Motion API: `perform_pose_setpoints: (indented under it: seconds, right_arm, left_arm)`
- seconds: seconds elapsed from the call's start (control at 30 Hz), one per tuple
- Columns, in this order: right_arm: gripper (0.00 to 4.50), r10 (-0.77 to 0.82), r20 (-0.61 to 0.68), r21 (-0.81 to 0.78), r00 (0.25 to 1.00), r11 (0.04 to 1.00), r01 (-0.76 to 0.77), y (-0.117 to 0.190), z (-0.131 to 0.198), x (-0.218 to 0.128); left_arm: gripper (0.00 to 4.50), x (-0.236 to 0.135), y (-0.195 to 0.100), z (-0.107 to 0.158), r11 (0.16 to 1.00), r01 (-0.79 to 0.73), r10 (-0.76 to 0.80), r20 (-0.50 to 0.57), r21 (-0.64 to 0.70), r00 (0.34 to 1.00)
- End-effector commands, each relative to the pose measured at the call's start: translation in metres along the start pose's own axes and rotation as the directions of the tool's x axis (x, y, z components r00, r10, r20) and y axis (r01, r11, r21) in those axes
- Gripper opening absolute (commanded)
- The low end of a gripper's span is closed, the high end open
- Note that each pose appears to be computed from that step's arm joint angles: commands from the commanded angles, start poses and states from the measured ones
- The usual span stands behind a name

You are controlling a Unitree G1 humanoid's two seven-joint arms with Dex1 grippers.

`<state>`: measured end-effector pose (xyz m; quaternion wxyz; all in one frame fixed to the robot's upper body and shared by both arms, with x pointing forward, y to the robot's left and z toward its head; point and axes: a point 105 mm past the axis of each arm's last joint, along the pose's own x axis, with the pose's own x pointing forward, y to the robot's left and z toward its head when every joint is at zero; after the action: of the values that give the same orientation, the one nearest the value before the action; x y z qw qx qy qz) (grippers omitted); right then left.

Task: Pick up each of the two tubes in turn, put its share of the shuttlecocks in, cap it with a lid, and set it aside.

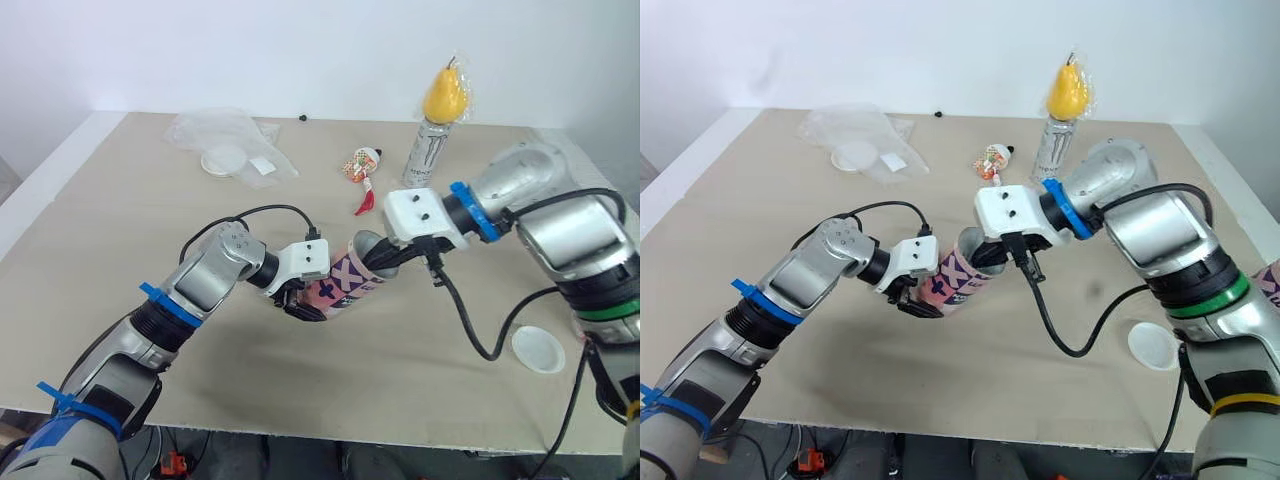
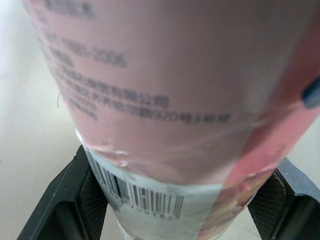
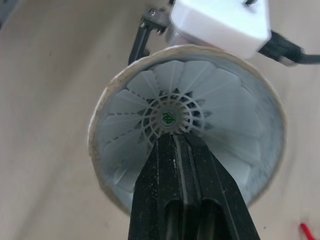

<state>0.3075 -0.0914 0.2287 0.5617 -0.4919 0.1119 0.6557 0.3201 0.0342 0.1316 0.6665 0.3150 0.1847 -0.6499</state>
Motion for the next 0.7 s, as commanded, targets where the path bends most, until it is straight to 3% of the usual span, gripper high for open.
perform_pose_setpoints:
  seconds: [0.03,0.4,0.7]
  right_arm:
    - [0.03,0.031,-0.074,-0.066,0.997,0.997,-0.036,-0.006,0.000,0.004]
    - [0.03,0.122,-0.203,-0.151,0.972,0.976,-0.154,-0.010,-0.003,0.039]
    - [0.03,0.142,-0.125,-0.138,0.982,0.978,-0.159,-0.008,0.005,0.041]
  left_arm:
    - [3.27,0.001,-0.003,0.003,1.000,0.017,-0.017,-0.004,0.014,1.000]
    - [3.27,0.002,-0.002,0.004,1.000,-0.002,0.002,0.004,-0.007,1.000]
    - [3.27,0.002,0.000,0.001,1.000,-0.016,0.017,0.003,-0.014,1.000]
